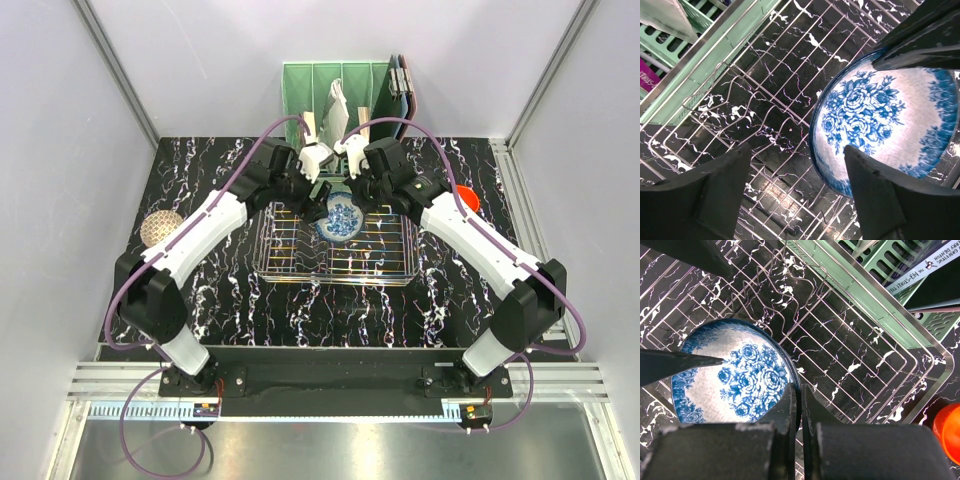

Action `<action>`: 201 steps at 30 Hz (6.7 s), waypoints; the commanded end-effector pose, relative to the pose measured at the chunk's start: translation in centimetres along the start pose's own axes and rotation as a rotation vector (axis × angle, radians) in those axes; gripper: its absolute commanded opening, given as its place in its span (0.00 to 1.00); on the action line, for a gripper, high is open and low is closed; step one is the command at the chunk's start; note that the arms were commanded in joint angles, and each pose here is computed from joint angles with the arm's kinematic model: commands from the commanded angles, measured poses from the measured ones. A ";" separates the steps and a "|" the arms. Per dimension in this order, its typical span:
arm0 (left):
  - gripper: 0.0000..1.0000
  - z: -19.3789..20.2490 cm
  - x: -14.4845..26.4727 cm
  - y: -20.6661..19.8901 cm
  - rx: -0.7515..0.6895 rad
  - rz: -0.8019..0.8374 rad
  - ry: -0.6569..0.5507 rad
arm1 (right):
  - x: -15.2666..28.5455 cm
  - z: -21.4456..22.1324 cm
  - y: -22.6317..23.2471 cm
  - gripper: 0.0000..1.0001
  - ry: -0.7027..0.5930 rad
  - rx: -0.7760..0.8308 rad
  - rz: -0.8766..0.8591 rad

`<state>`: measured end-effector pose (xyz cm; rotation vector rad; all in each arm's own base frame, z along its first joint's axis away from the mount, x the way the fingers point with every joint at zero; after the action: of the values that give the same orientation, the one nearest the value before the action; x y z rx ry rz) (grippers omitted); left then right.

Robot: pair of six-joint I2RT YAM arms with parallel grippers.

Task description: Load the bowls into the dish rack

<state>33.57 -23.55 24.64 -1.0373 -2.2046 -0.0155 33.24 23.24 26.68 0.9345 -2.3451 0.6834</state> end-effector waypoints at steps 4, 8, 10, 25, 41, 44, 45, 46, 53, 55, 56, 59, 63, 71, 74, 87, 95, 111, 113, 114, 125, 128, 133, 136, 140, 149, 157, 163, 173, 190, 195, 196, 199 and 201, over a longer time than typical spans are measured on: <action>0.68 -1.3 -0.4 -0.3 -0.009 0.017 -0.030 | 3.5 -4.5 -0.6 0.00 -0.175 -0.019 0.024; 0.56 -1.2 -0.6 -0.2 -0.008 0.021 -0.023 | 3.5 -4.6 -0.5 0.00 -0.177 -0.019 0.021; 0.48 -1.2 -0.7 -0.2 -0.006 0.023 -0.023 | 3.4 -4.6 -0.4 0.00 -0.177 -0.020 0.018; 0.00 -1.1 -0.6 -0.5 0.006 0.039 -0.010 | 2.8 -5.6 -0.2 0.00 -0.186 -0.038 0.011; 0.00 -0.5 -0.1 -0.3 -0.002 0.015 -0.014 | 4.2 -6.5 1.1 0.86 -0.205 -0.014 -0.083; 0.00 -0.5 0.4 -0.3 -0.015 0.015 -0.025 | 4.6 -6.1 1.6 0.95 -0.204 -0.009 -0.132; 0.00 -0.5 0.6 -0.3 -0.014 0.018 -0.027 | 4.8 -5.8 1.3 0.96 -0.205 -0.017 -0.143; 0.00 -0.7 1.1 -0.3 -0.017 0.039 -0.040 | 4.9 -5.6 1.5 0.97 -0.206 -0.027 -0.170; 0.00 -1.7 4.9 1.1 0.022 0.139 -0.120 | 7.4 -4.6 0.4 1.00 -0.295 -0.211 -0.497; 0.00 -1.9 6.1 1.2 0.030 0.182 -0.149 | 7.2 -3.9 -0.3 1.00 -0.292 -0.255 -0.521; 0.00 -1.8 6.4 1.1 0.024 0.199 -0.153 | 7.1 -3.9 0.0 1.00 -0.302 -0.254 -0.559; 0.00 -1.9 7.6 -0.2 -0.016 0.274 -0.176 | 6.5 -3.6 0.9 1.00 -0.287 -0.314 -0.648; 0.00 -1.7 8.4 -2.0 -0.048 0.408 -0.175 | 5.4 -3.7 1.7 1.00 -0.280 -0.367 -0.790; 0.00 -1.6 8.3 -2.1 -0.064 0.432 -0.166 | 5.4 -3.5 2.8 1.00 -0.285 -0.434 -0.979; 0.00 -1.7 8.2 -1.8 -0.071 0.407 -0.168 | 5.7 -3.2 3.2 1.00 -0.287 -0.447 -1.024; 0.00 -2.6 7.6 -0.8 -0.079 0.292 -0.193 | 5.5 -2.9 3.8 1.00 -0.321 -0.530 -1.091; 0.00 -2.6 7.1 -1.4 -0.070 0.307 -0.191 | 4.6 -3.6 3.4 1.00 -0.361 -0.571 -1.134; 0.00 -2.7 6.8 -1.5 -0.072 0.301 -0.192 | 3.7 -3.3 3.6 0.99 -0.355 -0.620 -1.178; 0.00 -2.8 6.8 -1.5 -0.077 0.293 -0.197 | 3.8 -3.2 3.7 0.96 -0.359 -0.614 -1.174; 0.00 -2.9 6.8 -1.4 -0.077 0.290 -0.197 | 3.7 -3.0 3.9 0.96 -0.353 -0.618 -1.173; 0.00 -3.3 6.8 -1.7 -0.080 0.281 -0.206 | 3.3 -2.6 4.6 0.92 -0.332 -0.622 -1.162; 0.00 -3.1 6.6 -1.7 -0.080 0.281 -0.204 | 3.4 -2.8 4.7 0.89 -0.337 -0.614 -1.165; 0.00 -3.1 6.5 -1.7 -0.080 0.282 -0.203 | 3.2 -2.9 4.9 0.78 -0.331 -0.614 -1.175; 0.00 -3.2 6.5 -1.6 -0.080 0.277 -0.206 | 3.4 -3.0 5.1 0.66 -0.329 -0.609 -1.183; 0.00 -3.1 6.5 -1.6 -0.083 0.272 -0.205 | 3.8 -3.1 5.1 0.49 -0.331 -0.606 -1.186; 0.40 -2.9 6.1 -0.8 -0.068 0.223 -0.200 | 4.3 -3.1 5.2 0.00 -0.333 -0.601 -1.187; 0.99 -3.3 7.5 0.7 -0.053 0.151 -0.233 | 3.5 -2.6 5.1 0.00 -0.320 -0.584 -1.097; 0.99 -2.5 10.9 4.3 0.002 0.012 -0.274 | 2.7 -2.3 3.7 0.00 -0.271 -0.520 -0.887; 0.99 3.9 15.8 9.6 0.107 -0.219 -0.237 | 0.0 -1.8 -0.6 0.00 -0.017 -0.232 -0.377; 0.99 10.2 19.8 11.3 0.217 -0.347 -0.261 | -3.5 -3.7 -3.7 0.00 0.240 0.445 0.092; 0.99 11.2 20.1 11.5 0.245 -0.349 -0.266 | -5.1 -4.2 -2.6 0.00 0.257 0.594 0.112; 0.99 11.4 20.2 11.5 0.253 -0.349 -0.268 | -5.7 -4.2 -2.1 0.00 0.256 0.614 0.102; 0.99 12.0 20.2 11.6 0.267 -0.346 -0.270 | -6.8 -4.7 -1.5 0.00 0.242 0.659 0.083; 0.99 12.2 20.3 11.5 0.268 -0.350 -0.275 | -7.0 -5.3 -1.3 0.00 0.218 0.678 0.074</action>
<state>25.71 1.64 23.57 -0.4703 -2.4796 0.2897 38.46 27.38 24.13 0.9780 -1.9018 1.4513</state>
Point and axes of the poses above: each gripper's point midway between its finger pads, its own x axis back along the fingers, its own y axis along the line the jaws close on, z = x × y, the point moved 5 cm from there along x, back along the fingers, and after that the axes turned 13 degrees about x, right-handed, at the moved point
